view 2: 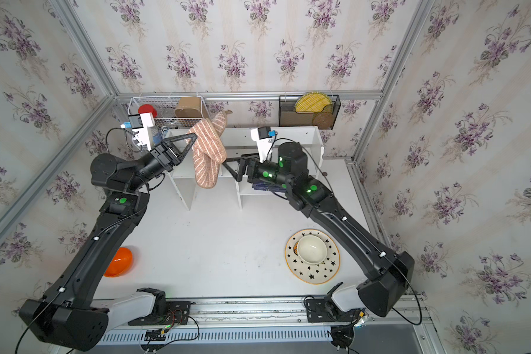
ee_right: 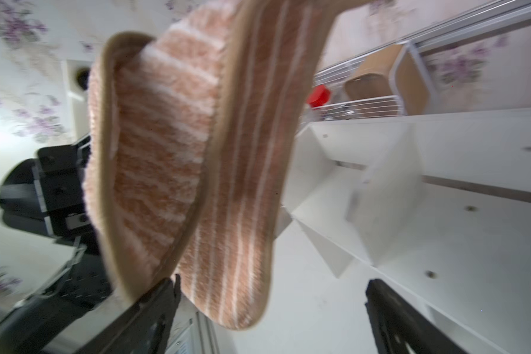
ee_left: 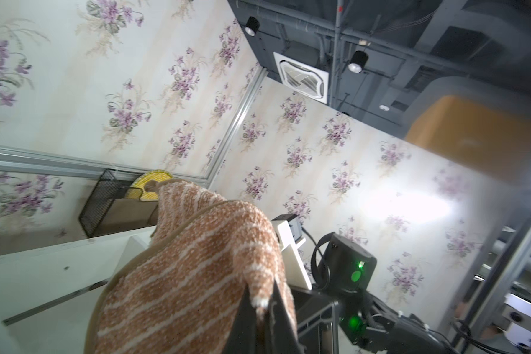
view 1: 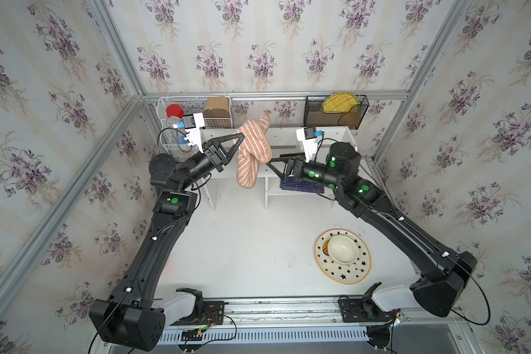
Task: Wipe the bookshelf clean with a cloth
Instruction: Adjust the cleaning item, then hold the shelf at the center of the board, then wipe the dust from the shelf, then place the cleaning item at the center of the board, then reset both arms
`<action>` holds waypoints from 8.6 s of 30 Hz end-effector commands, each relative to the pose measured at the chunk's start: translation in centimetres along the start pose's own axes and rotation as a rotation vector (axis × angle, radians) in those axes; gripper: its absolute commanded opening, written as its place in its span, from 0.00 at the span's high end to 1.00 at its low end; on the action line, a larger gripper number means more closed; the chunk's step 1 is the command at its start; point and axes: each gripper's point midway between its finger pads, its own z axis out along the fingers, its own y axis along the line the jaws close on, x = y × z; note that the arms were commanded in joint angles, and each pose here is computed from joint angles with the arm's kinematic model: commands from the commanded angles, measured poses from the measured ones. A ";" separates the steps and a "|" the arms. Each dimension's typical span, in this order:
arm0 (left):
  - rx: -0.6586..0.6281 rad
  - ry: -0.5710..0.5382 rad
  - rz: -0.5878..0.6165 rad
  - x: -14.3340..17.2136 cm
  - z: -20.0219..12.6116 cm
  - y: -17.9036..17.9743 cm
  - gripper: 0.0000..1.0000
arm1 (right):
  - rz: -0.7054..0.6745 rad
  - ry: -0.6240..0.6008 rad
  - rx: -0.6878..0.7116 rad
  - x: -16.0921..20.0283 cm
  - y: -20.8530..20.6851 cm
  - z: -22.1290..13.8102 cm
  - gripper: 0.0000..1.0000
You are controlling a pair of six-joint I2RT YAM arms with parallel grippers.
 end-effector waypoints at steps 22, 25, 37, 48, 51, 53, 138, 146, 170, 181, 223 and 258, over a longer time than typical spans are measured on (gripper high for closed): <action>0.031 0.060 0.009 4.0 -0.9 0.2 1.00 | 0.087 -0.173 -0.432 -5.0 7.7 1.2 0.33; 0.022 0.074 0.012 4.2 -0.8 0.4 1.00 | 0.105 -0.151 -0.353 -4.7 6.2 2.3 0.70; -0.905 -0.022 0.240 -0.6 -9.4 9.3 0.34 | 0.004 -0.236 0.279 -12.9 -7.0 -4.4 1.00; -1.285 0.035 0.163 0.6 -16.9 18.4 0.25 | 0.058 -0.223 0.940 -15.6 -25.9 -16.5 1.00; -1.270 0.040 0.110 1.5 -17.3 20.6 0.25 | 0.057 -0.215 0.982 -15.5 -27.4 -17.5 1.00; -1.259 0.032 0.084 1.7 -17.5 21.5 0.26 | 0.066 -0.195 0.952 -15.1 -27.8 -16.7 1.00; -1.022 0.100 -0.003 6.7 -14.9 26.1 1.00 | -0.121 0.121 0.880 2.5 -21.2 6.3 1.00; -1.022 0.097 -0.009 6.8 -15.0 25.9 1.00 | -0.075 0.122 0.900 4.3 -22.0 6.1 1.00; -1.048 0.100 0.013 6.6 -15.6 25.4 0.85 | -0.168 0.088 0.822 2.9 -14.5 2.8 1.00; -1.165 0.032 0.131 2.9 -17.7 19.7 0.20 | -0.214 0.179 0.587 14.9 -3.2 -5.1 1.00; -1.657 0.146 0.556 14.8 -30.3 28.5 0.16 | -0.211 -0.600 1.638 9.7 -22.7 -37.4 0.00; -1.447 0.263 0.530 21.1 -29.4 33.8 0.16 | -0.390 -0.325 1.288 15.0 -34.4 -31.5 0.00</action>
